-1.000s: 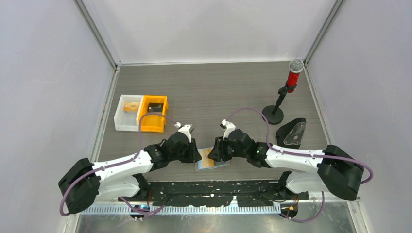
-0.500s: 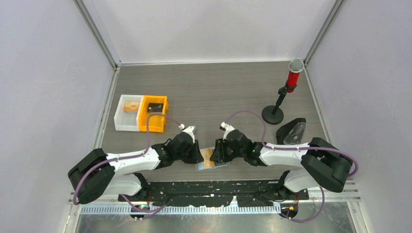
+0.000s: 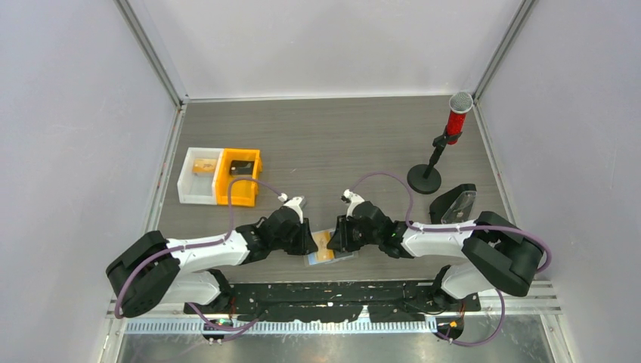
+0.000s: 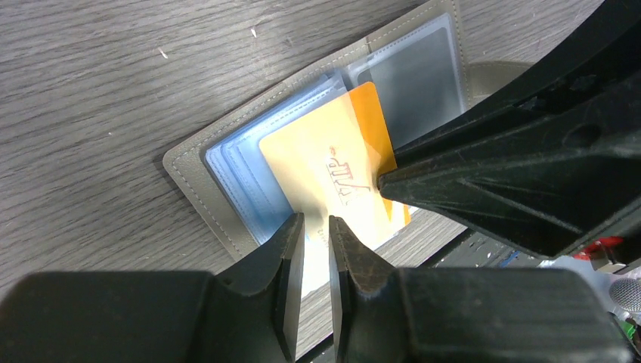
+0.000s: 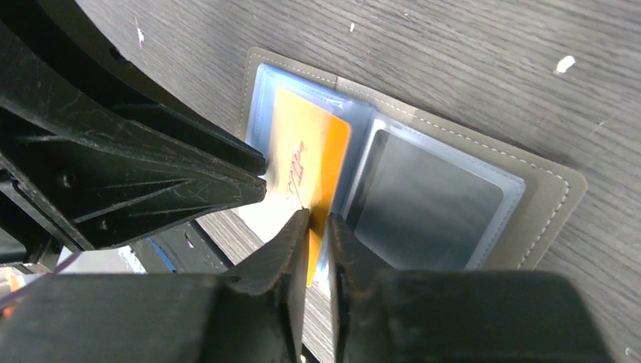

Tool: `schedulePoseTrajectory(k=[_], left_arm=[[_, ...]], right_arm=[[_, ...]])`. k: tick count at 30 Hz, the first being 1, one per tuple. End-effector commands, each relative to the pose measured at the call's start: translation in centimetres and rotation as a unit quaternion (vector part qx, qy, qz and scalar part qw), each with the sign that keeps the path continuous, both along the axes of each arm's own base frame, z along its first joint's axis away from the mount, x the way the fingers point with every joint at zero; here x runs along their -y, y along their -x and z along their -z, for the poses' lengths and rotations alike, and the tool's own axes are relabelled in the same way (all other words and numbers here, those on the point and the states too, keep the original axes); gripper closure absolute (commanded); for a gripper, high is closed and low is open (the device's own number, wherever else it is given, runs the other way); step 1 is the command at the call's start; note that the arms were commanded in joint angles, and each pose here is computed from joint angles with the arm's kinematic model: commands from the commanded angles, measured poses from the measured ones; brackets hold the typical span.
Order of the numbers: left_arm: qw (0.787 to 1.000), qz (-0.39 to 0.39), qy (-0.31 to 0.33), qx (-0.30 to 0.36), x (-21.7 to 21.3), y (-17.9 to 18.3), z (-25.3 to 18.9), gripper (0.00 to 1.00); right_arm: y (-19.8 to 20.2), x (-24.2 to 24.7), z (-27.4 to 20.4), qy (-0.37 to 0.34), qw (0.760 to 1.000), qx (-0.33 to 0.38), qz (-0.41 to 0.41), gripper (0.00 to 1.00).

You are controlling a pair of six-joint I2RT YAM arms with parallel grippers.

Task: Take the credit cards out of the card holder
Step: Remove the credit card from the card holder.

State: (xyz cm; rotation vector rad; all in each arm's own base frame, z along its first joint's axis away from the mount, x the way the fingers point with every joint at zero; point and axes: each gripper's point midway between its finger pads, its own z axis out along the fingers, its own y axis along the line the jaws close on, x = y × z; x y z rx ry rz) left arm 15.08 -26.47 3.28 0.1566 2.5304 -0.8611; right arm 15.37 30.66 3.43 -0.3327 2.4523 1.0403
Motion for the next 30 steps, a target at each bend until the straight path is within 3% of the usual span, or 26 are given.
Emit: schedulePoseTrajectory(k=[1,5,20,24,30], left_arm=[[1.0,-0.004,0.001,-0.001,-0.2,0.0,0.3,0.8],[1.0,-0.009,-0.008,0.004,-0.7,-0.1,0.3,0.79],[1.0,-0.006,-0.009,0.006,-0.6,-0.2,-0.5,0.79],[1.0,0.001,0.004,0.021,-0.2,-0.5,-2.8,0.74],[0.995,0.017,0.075,0.058,1.3,-0.6,-7.8,0.64]], right_arm=[[-0.7,-0.2,-1.1,-0.021,1.0,0.016,0.009,0.84],[-1.0,0.7,-1.6,-0.021,0.999,0.026,0.019,0.94],[-2.0,3.7,-3.4,-0.025,0.997,0.047,0.057,0.95],[-2.4,4.2,-4.8,-0.037,0.995,0.057,0.075,0.95],[-2.5,3.9,-8.2,-0.095,0.989,0.063,0.098,0.95]])
